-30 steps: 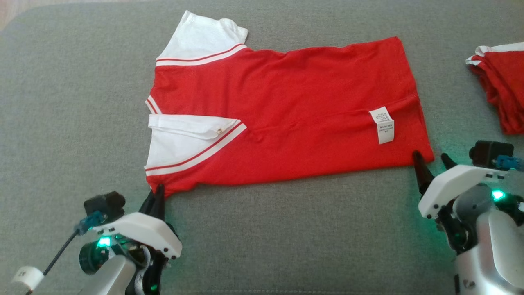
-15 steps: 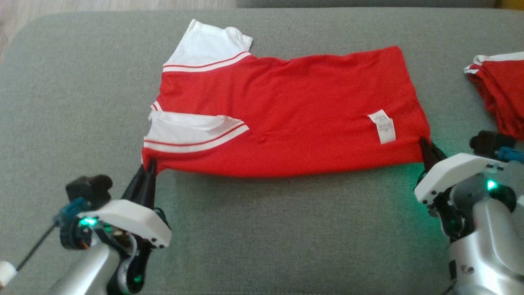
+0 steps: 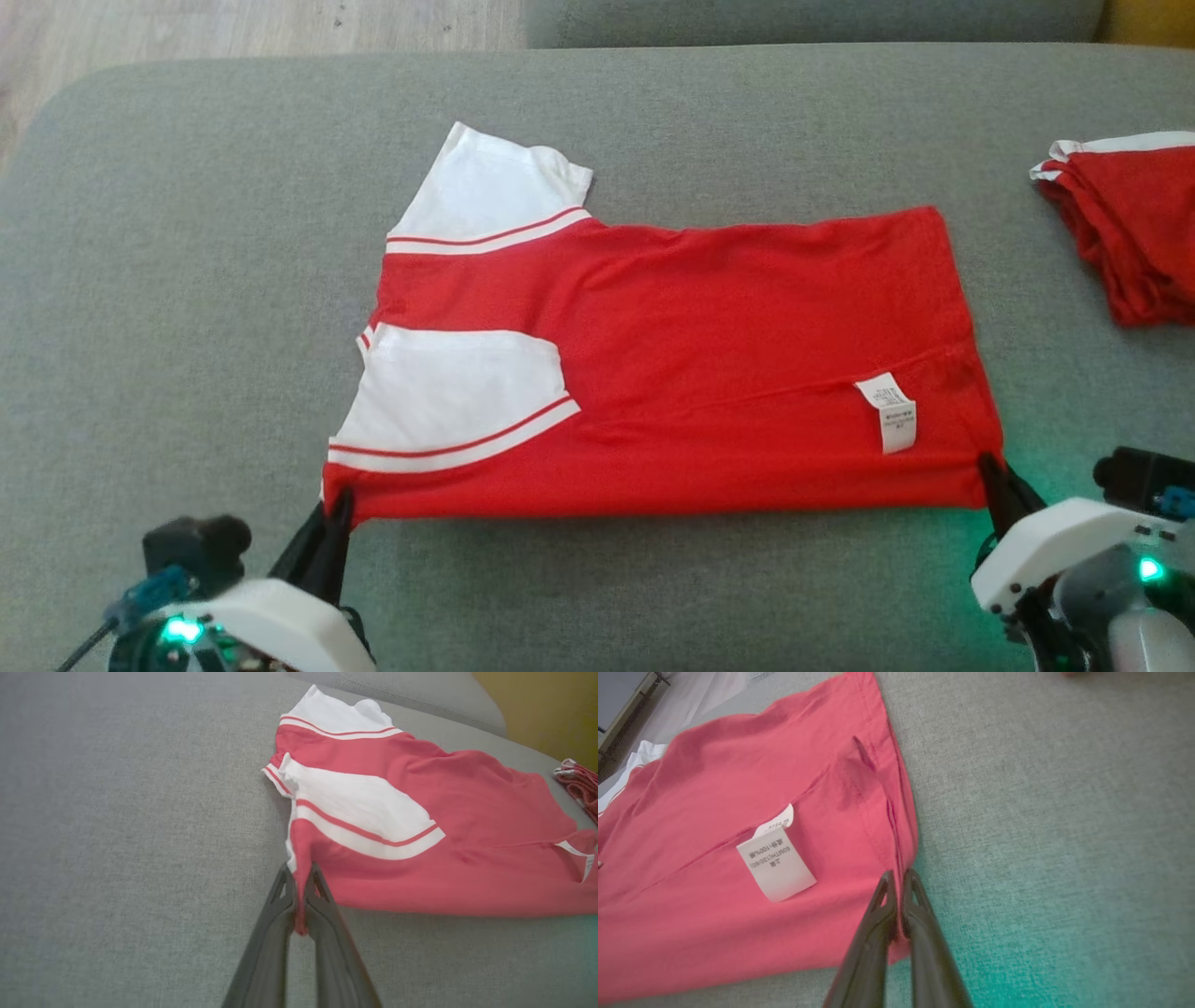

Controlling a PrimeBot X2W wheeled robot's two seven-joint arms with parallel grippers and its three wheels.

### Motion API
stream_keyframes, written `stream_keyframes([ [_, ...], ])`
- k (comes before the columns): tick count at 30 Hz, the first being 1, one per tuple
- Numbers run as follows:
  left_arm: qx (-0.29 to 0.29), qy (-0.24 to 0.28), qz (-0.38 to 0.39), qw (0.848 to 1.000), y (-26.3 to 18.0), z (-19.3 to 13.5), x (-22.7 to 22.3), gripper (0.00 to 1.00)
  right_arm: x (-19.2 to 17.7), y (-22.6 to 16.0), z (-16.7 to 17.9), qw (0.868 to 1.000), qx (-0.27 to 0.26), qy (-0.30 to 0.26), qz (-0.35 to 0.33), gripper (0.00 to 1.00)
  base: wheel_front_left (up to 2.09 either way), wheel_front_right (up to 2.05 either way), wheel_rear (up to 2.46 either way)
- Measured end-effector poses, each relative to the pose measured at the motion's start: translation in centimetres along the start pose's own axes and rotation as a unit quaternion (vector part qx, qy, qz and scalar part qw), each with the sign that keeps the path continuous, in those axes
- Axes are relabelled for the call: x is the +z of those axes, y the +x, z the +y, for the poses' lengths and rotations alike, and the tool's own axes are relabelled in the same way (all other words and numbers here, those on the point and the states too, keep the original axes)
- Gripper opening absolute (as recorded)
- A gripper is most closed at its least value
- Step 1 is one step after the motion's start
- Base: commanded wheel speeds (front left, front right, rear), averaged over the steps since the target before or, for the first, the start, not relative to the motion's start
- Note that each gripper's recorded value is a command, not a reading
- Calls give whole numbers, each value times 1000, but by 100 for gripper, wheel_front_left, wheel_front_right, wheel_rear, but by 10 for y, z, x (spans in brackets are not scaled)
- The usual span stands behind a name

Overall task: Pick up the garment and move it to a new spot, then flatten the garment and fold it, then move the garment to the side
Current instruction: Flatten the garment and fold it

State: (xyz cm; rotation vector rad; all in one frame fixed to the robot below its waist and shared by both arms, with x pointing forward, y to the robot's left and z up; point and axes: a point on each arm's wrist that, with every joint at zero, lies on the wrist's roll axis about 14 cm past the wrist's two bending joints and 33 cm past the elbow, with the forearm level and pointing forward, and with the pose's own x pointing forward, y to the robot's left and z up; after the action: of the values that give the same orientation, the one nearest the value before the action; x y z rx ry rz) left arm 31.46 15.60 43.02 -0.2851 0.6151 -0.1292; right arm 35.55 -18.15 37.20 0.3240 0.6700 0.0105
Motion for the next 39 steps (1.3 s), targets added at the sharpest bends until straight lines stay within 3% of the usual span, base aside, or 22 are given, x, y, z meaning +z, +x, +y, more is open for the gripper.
stream_keyframes([
  [4,6,-15,11,1000,4,1,-11,0,6,-3,1,1000,1,-5,-11,0,0,0,0],
  [5,9,-17,19,1000,5,2,-18,0,4,-5,1,1000,1,-5,-11,6,0,0,0],
  [6,13,-17,26,999,6,3,-25,0,2,-7,0,1000,1,-6,-9,17,0,0,0],
  [8,13,-20,36,999,8,3,-34,0,-6,-12,-4,1000,-5,-4,-3,52,0,0,0],
  [9,13,-25,37,999,8,2,-36,27,-9,-15,-7,1000,-8,-4,-1,91,0,0,0],
  [10,9,-27,36,999,9,1,-37,58,-11,-17,-9,1000,-11,-3,-3,100,0,0,0],
  [11,10,-26,36,999,9,1,-37,100,-10,-18,-10,1000,-13,-2,-8,100,0,0,0],
  [16,11,-5,26,1000,12,6,-31,100,2,-25,-15,999,-20,-5,-34,100,0,0,0],
  [19,1,27,0,1000,17,7,-5,100,15,-28,-13,998,-19,-12,-56,100,0,0,0],
  [23,-22,98,-62,993,33,1,65,100,34,-30,-9,996,-17,-28,-79,100,0,0,0],
  [29,-89,190,-154,966,58,-45,181,100,90,-18,13,989,0,-67,-133,100,0,0,0],
  [33,-113,237,-137,955,89,-59,211,100,121,-10,30,983,15,-90,-162,100,0,0,0],
  [39,-93,268,-42,958,161,-39,192,100,141,7,42,978,27,-112,-174,100,0,0,0],
])
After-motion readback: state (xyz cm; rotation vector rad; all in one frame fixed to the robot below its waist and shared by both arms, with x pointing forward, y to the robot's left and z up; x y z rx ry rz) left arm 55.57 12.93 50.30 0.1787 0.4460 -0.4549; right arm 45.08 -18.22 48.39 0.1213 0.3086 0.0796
